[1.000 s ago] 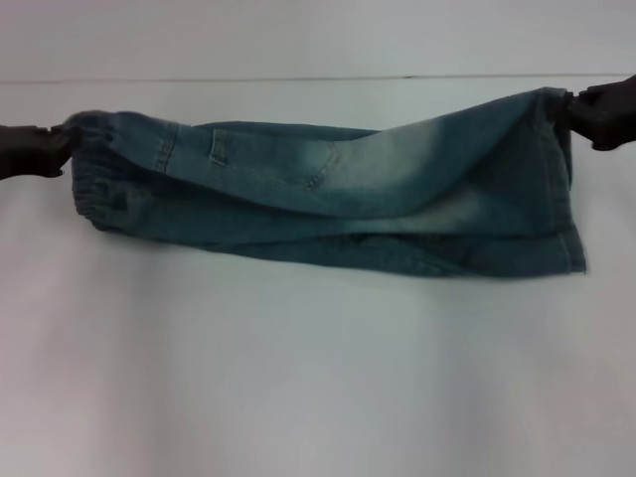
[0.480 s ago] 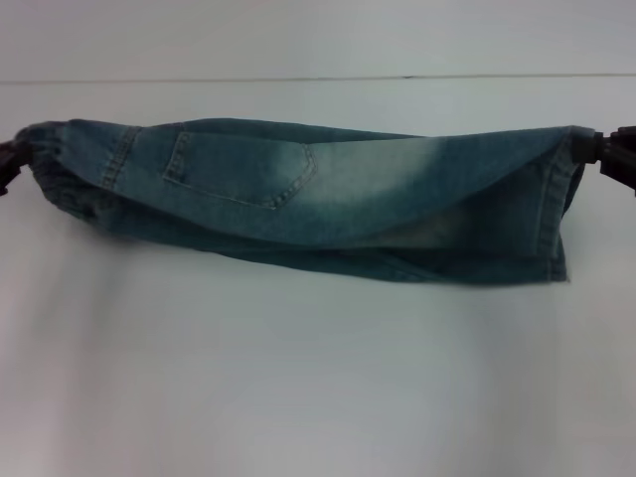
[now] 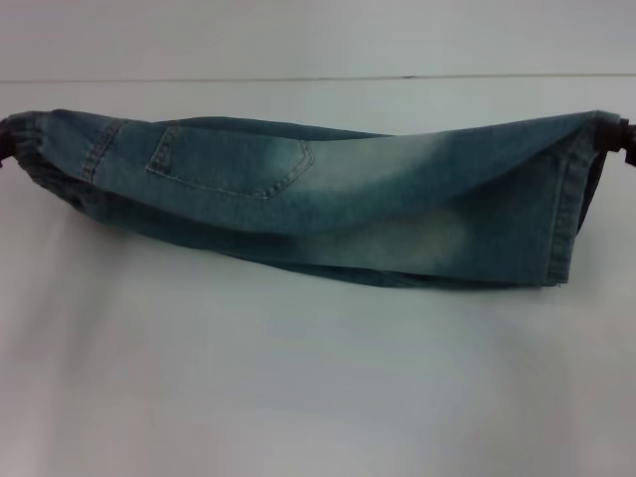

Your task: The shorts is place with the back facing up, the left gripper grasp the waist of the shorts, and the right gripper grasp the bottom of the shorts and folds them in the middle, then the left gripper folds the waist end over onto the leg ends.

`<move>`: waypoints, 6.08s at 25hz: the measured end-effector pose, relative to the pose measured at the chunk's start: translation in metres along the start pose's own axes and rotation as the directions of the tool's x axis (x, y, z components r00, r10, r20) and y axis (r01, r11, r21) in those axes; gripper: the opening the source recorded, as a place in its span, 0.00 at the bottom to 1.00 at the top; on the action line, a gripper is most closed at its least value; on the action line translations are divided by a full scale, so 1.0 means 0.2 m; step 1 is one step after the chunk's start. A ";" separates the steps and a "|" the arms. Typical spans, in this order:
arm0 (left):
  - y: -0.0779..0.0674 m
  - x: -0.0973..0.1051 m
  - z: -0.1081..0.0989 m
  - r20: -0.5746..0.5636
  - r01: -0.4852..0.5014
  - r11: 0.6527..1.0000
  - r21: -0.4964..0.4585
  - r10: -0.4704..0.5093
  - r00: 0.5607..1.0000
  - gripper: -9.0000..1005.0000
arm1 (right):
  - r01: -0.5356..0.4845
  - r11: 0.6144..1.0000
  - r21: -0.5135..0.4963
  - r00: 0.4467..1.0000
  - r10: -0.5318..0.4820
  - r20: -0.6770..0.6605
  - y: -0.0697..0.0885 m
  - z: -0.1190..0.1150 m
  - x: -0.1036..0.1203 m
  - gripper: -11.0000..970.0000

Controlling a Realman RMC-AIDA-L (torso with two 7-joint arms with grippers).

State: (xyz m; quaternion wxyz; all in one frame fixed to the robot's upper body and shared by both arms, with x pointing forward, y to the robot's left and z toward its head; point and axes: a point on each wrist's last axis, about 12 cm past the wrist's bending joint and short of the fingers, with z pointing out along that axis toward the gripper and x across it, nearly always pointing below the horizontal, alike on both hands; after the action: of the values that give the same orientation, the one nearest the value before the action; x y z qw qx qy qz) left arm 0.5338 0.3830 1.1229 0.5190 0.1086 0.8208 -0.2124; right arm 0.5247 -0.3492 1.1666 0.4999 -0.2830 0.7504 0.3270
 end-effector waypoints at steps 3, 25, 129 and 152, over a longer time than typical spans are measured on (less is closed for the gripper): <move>0.00 0.02 0.00 -0.009 0.014 1.000 0.003 -0.014 1.000 0.06 | -0.025 1.000 0.006 1.000 0.025 0.001 -0.01 0.01 0.04 0.02; -0.02 0.06 0.30 -0.117 -0.029 0.996 -0.084 0.019 0.993 0.05 | -0.133 0.951 0.280 0.986 0.156 -0.063 -0.25 0.22 0.24 0.02; -0.07 0.26 0.48 -0.241 -0.506 0.862 -0.033 0.485 0.841 0.93 | 0.089 0.951 -0.296 0.986 -0.127 -0.110 0.12 0.39 0.26 0.96; -0.16 0.18 0.53 -0.245 -0.533 0.841 0.093 0.539 0.806 0.38 | 0.086 0.968 -0.234 0.987 -0.115 -0.113 0.09 0.40 0.27 0.89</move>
State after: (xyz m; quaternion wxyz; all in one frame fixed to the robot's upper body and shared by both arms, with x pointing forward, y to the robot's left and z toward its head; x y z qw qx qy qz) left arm 0.5909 0.3042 1.0586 0.4438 0.3678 0.8157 -0.0493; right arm 0.5384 -0.2824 1.0973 0.4316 -0.3965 0.7225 0.3667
